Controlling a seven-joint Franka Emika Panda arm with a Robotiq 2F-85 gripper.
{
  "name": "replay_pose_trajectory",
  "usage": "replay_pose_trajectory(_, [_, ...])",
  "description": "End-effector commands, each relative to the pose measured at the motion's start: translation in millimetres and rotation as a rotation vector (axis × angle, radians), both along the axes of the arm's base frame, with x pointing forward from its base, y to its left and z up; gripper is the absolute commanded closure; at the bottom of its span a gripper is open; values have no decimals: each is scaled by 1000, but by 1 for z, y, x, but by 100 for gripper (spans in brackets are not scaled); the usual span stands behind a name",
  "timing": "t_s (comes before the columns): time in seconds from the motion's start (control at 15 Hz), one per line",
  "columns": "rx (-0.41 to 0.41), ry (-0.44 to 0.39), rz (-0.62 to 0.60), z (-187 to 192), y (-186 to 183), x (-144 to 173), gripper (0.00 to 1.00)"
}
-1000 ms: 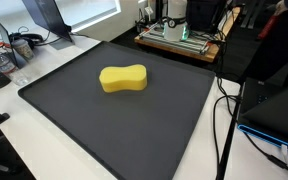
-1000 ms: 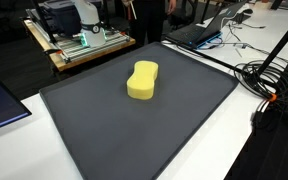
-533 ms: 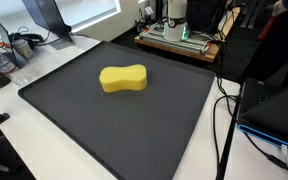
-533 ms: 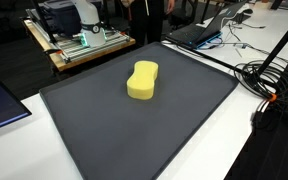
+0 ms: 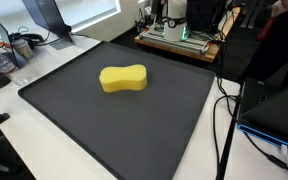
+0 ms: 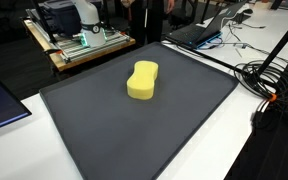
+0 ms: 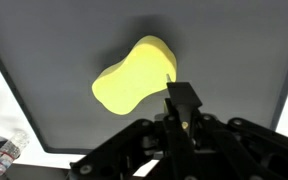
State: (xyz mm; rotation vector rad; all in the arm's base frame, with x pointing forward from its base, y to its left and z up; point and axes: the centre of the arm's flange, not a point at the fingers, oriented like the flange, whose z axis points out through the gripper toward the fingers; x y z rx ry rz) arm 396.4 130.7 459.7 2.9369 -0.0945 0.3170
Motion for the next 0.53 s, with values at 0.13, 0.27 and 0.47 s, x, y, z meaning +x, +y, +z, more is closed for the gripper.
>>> replay_pose_trajectory(0.13, [24,154,-8,-3,-16,81,97])
replay_pose_trajectory(0.27, [48,153,-29,-12,-33,103,97])
replay_pose_trajectory(0.47, [101,164,-49,-30,-59,124,97])
